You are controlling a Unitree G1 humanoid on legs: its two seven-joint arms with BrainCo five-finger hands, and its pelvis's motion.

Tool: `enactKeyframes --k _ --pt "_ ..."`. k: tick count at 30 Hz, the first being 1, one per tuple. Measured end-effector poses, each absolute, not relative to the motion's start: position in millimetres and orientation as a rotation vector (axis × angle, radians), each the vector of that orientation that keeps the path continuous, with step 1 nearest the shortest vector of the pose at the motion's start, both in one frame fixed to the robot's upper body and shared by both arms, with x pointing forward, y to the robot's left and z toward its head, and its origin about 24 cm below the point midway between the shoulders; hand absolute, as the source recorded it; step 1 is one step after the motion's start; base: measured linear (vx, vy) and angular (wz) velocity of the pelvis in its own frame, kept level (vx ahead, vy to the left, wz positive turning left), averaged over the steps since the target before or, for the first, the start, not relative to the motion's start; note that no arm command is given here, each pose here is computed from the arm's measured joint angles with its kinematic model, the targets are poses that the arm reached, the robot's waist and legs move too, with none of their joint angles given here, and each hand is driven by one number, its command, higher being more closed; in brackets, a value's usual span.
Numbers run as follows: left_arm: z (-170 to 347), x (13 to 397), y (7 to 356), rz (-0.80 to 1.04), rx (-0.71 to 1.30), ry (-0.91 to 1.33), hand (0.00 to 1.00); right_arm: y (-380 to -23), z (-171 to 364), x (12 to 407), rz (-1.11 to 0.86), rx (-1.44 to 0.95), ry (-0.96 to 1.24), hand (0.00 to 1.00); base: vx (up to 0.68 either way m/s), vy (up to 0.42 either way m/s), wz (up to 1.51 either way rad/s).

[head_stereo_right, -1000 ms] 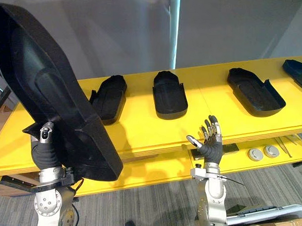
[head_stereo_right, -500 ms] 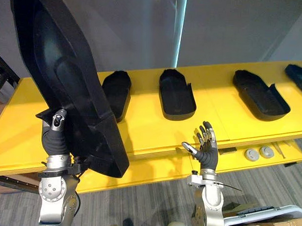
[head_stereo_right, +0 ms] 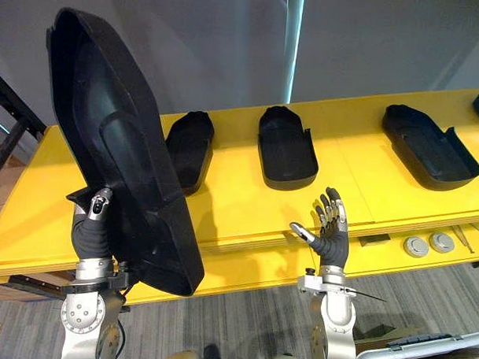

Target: Walk over and take plastic housings, then place them on the shelf

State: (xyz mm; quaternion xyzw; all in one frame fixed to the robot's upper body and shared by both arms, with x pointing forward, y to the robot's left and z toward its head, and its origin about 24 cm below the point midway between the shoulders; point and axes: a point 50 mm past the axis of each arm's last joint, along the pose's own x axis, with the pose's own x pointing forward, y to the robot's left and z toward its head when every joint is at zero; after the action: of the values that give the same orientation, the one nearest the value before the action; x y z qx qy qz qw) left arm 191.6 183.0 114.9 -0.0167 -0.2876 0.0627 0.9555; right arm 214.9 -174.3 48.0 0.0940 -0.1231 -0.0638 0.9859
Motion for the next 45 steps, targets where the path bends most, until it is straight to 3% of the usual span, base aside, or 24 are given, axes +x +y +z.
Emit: enactKeyframes --k 12,18,24,33,45 --pt "99 191 180 0.204 -0.046 -0.536 1.0 -202 56 221 -0.141 0.073 -0.295 0.0 0.03 0.223 -0.11" --pt "98 197 198 0.222 0.062 -0.528 1.0 -184 57 229 -0.155 0.181 -0.339 0.0 -0.01 0.48 0.03" --pt "119 207 206 0.179 0.109 -0.597 1.0 -162 105 226 -0.127 0.204 -0.561 0.0 -0.03 0.164 0.21" --pt "144 200 197 0.237 0.151 -0.67 1.0 -179 138 218 -0.074 0.08 -0.689 0.0 0.02 -0.019 0.17" --pt "101 231 301 0.622 0.46 -0.224 1.0 -177 153 211 0.007 0.031 -0.759 0.0 -0.05 -0.001 -0.1"
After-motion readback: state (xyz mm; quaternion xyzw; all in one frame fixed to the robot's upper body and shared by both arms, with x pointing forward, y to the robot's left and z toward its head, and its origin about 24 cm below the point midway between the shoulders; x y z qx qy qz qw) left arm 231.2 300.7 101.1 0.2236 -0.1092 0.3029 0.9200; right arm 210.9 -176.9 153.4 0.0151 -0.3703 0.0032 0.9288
